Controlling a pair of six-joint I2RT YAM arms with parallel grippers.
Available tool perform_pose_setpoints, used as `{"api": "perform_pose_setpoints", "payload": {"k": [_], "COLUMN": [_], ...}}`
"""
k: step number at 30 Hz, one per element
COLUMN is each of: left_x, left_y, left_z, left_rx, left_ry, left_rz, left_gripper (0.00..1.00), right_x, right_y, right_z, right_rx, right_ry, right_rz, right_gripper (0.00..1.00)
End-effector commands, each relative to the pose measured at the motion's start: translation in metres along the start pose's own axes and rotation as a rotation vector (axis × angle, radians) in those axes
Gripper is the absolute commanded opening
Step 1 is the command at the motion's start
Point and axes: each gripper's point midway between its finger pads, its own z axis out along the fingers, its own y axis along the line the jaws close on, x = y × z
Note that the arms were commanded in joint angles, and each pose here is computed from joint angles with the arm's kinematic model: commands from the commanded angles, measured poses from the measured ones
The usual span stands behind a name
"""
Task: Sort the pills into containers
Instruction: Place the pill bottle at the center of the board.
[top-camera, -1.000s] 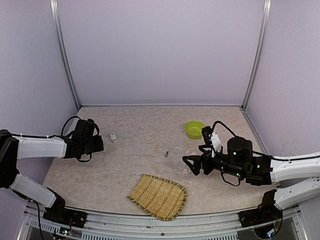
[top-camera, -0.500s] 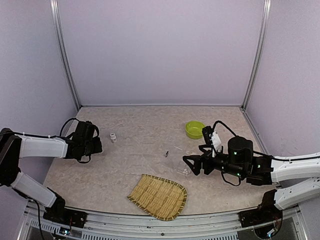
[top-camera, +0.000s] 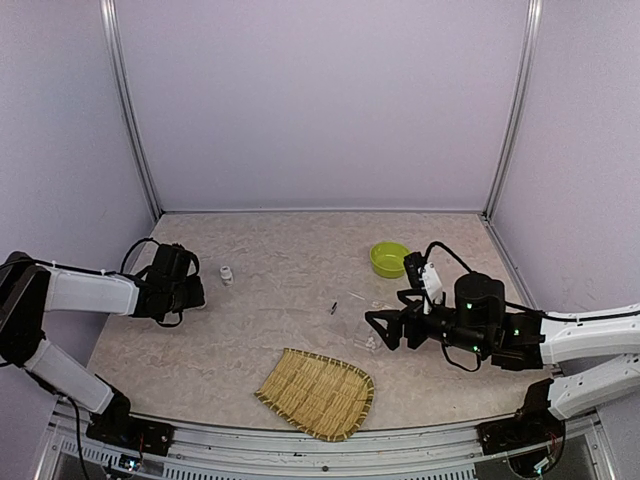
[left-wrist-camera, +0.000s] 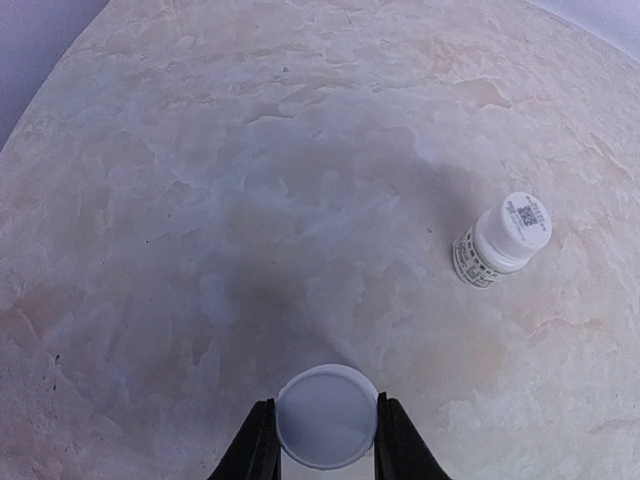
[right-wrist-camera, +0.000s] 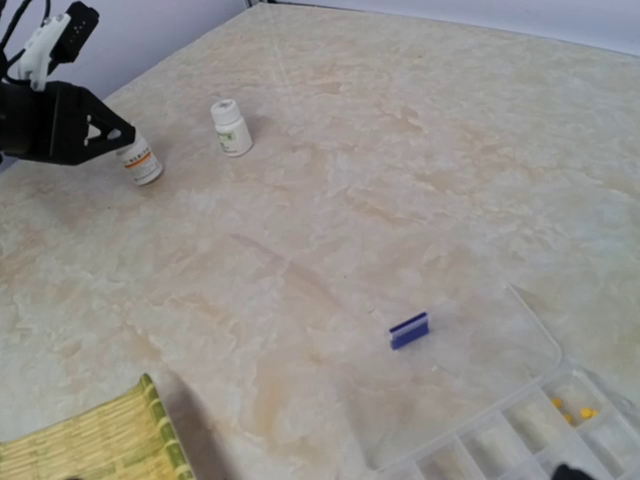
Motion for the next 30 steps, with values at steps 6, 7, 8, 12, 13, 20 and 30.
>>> {"api": "perform_pose_setpoints", "payload": {"k": [6, 7, 8, 12, 13, 20, 30], "left_x": [0.002, 0.003, 0.002, 0.002, 0.002, -0.002, -0.008], "left_y": [0.002, 0.002, 0.002, 0.001, 0.001, -0.001, -0.005], "left_z": [0.004, 0.004, 0.004, 0.003, 0.003, 0.0, -0.007], "left_rx": [-0.006, -0.006, -0.006, -0.002, -0.002, 0.016, 0.05], "left_ry": [0.005, 0.006, 0.006, 0.004, 0.004, -0.006, -0.031], "left_rz": [-0.011, -0.009, -0.01, -0.01, -0.01, -0.017, -0.029], "left_gripper": [0.29, 0.3, 0.32, 0.36, 0.37, 0.44, 0.59], "right_x": [0.002, 0.002, 0.003, 0.003, 0.004, 0.006, 0.007], "right_y": [-0.004, -0.004, -0.004, -0.004, -0.004, -0.004, -0.006], "right_z": [0.001, 0.002, 0.002, 0.001, 0.001, 0.002, 0.002], "right_rx": [0.004, 0.005, 0.004, 0.002, 0.002, 0.002, 0.006], "right_ry": [-0.006, -0.005, -0.005, -0.004, -0.003, 0.0, 0.003], "right_rz": [0.017, 0.019, 0.019, 0.021, 0.021, 0.024, 0.024], "right_gripper": [1.0, 1.0, 1.0, 1.0, 1.0, 1.0, 1.0]}}
